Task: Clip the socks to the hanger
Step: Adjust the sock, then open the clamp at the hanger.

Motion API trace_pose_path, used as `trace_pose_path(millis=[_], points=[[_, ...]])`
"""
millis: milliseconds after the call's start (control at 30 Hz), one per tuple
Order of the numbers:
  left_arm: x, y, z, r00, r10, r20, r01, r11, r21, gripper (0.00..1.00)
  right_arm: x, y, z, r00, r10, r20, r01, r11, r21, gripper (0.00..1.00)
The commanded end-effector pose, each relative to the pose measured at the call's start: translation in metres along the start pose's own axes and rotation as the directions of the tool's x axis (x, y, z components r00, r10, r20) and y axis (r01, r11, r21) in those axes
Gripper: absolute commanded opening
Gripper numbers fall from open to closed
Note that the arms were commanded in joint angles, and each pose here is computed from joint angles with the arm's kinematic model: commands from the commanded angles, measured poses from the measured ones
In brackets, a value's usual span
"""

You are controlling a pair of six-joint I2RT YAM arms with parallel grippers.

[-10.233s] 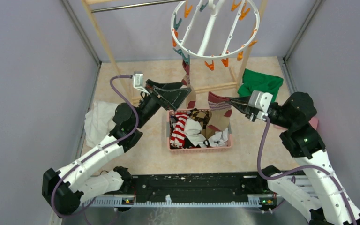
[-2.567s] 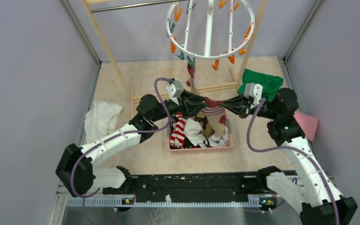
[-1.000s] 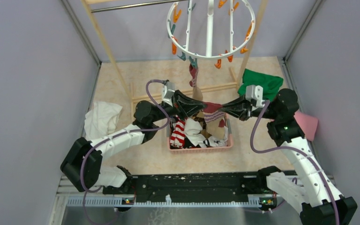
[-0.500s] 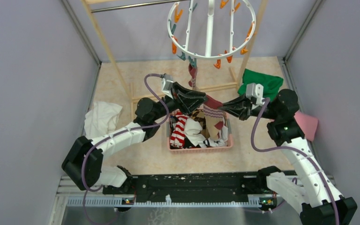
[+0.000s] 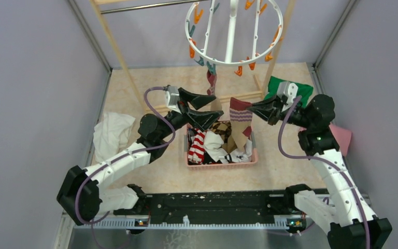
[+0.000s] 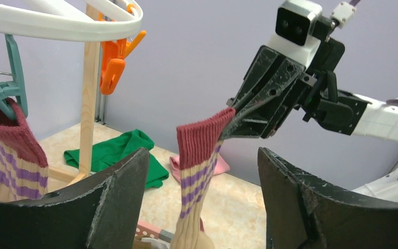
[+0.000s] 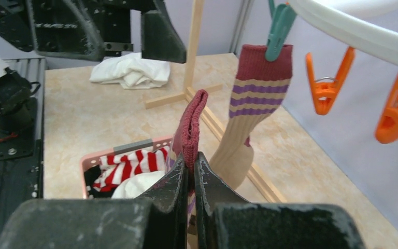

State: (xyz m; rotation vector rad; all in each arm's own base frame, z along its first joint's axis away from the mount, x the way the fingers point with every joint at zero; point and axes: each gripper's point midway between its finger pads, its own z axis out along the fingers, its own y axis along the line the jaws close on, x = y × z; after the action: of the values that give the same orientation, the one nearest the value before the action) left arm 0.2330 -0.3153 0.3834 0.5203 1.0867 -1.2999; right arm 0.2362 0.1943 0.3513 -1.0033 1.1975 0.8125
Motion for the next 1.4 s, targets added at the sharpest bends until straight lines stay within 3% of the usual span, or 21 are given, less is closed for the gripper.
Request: trace_pose_path(millis=[0, 133, 233, 333, 600, 767, 867, 1033, 1167, 1367], points=[[-0.006, -0.003, -0.003, 0.997, 0.072, 0.012, -0.072, 0.997, 0.015, 0.82, -0.022, -0.025, -0.002, 0.996, -0.084, 0.001, 0.084, 0.992, 0.089, 0.00], [-0.014, 0.003, 0.010, 0.999, 0.043, 0.025, -0.043, 0.999, -0.006, 0.92, -0.013, -0.044, -0.002, 0.994, -0.094, -0.062, 0.103, 0.984, 0.148, 0.00], [-0.028, 0.011, 0.020, 0.995, -0.053, 0.087, 0.060, 0.996, -0.071, 0.98, -0.005, -0.057, -0.005, 0.989, -0.090, -0.116, 0.111, 0.976, 0.189, 0.00], [-0.037, 0.018, 0.028, 0.987, -0.107, 0.123, 0.126, 0.979, -0.161, 0.99, -0.005, -0.061, -0.007, 0.986, -0.105, -0.133, 0.130, 0.971, 0.198, 0.00], [-0.035, 0.037, 0.042, 0.973, -0.232, -0.007, 0.211, 0.897, -0.388, 0.96, 0.002, -0.078, -0.017, 0.981, -0.086, -0.172, 0.132, 0.952, 0.277, 0.00], [-0.042, 0.065, 0.039, 0.983, -0.183, -0.003, 0.158, 0.852, -0.499, 0.68, 0.005, -0.081, -0.020, 0.982, -0.072, -0.174, 0.121, 0.948, 0.293, 0.00], [-0.034, 0.076, 0.031, 0.985, -0.169, -0.023, 0.131, 0.836, -0.533, 0.61, 0.006, -0.080, -0.021, 0.982, -0.070, -0.175, 0.119, 0.950, 0.290, 0.00], [-0.021, 0.083, 0.000, 0.989, -0.122, -0.085, 0.048, 0.802, -0.595, 0.68, 0.008, -0.074, -0.024, 0.983, -0.065, -0.173, 0.113, 0.952, 0.284, 0.00], [-0.008, 0.094, -0.023, 0.991, 0.009, -0.134, -0.088, 0.796, -0.599, 0.82, 0.017, -0.069, -0.023, 0.986, -0.041, -0.164, 0.085, 0.958, 0.275, 0.00], [0.009, 0.119, -0.015, 0.985, 0.079, -0.155, -0.159, 0.773, -0.615, 0.78, 0.021, -0.065, -0.021, 0.989, -0.014, -0.147, 0.053, 0.963, 0.266, 0.00]])
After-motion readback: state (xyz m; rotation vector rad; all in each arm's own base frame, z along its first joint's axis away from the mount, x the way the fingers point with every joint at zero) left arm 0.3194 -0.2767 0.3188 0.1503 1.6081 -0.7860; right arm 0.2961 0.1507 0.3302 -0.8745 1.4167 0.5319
